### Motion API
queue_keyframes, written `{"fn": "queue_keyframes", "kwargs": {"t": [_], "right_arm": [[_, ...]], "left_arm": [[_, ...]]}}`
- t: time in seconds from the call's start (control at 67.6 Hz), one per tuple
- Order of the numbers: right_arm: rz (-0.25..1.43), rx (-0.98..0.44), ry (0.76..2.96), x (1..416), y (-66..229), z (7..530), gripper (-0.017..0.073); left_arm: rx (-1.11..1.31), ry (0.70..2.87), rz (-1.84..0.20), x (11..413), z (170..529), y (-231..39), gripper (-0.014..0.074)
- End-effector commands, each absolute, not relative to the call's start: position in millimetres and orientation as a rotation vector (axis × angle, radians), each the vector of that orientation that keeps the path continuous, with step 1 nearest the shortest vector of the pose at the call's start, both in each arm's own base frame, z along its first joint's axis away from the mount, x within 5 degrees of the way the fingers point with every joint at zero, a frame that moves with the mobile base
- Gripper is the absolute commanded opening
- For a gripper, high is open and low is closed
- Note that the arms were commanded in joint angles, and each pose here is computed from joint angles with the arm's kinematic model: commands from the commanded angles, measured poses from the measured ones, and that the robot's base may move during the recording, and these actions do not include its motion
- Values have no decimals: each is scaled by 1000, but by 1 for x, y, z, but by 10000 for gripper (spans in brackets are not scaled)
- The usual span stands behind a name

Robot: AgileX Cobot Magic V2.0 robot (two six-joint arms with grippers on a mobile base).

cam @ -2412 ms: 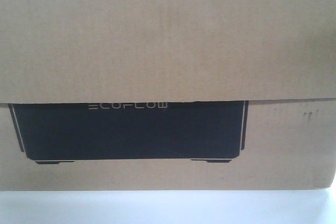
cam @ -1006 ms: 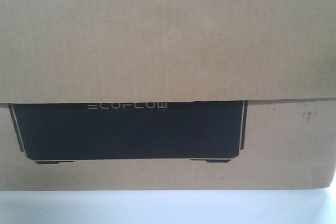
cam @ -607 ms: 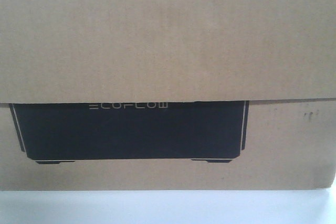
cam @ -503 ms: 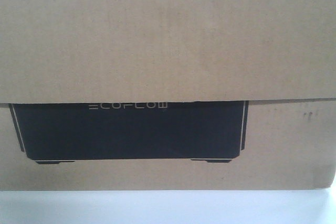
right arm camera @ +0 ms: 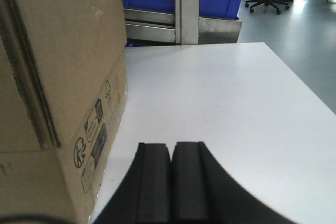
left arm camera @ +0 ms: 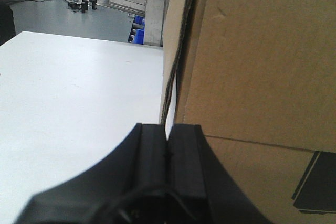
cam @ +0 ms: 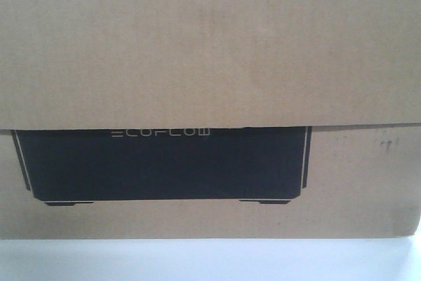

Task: Grab box from left shelf to table start

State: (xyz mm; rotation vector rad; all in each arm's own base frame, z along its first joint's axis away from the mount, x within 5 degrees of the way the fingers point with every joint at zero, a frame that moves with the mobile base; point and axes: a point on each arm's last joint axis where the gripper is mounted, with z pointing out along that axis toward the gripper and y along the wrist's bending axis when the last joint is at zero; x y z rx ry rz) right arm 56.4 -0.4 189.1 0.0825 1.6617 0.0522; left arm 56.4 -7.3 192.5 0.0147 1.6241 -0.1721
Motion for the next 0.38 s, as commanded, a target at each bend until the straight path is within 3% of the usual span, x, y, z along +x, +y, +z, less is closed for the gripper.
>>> {"fn": "queue_keyframes", "kwargs": {"t": [0.0,0.37], "right_arm": [[42,89,1560,56,-2,197,57],[42,89,1560,56,-2,197,57]], "left_arm": [[-1,1514,-178,55,203,-6,-99],[-1,1514,-178,55,203,-6,-99]]}}
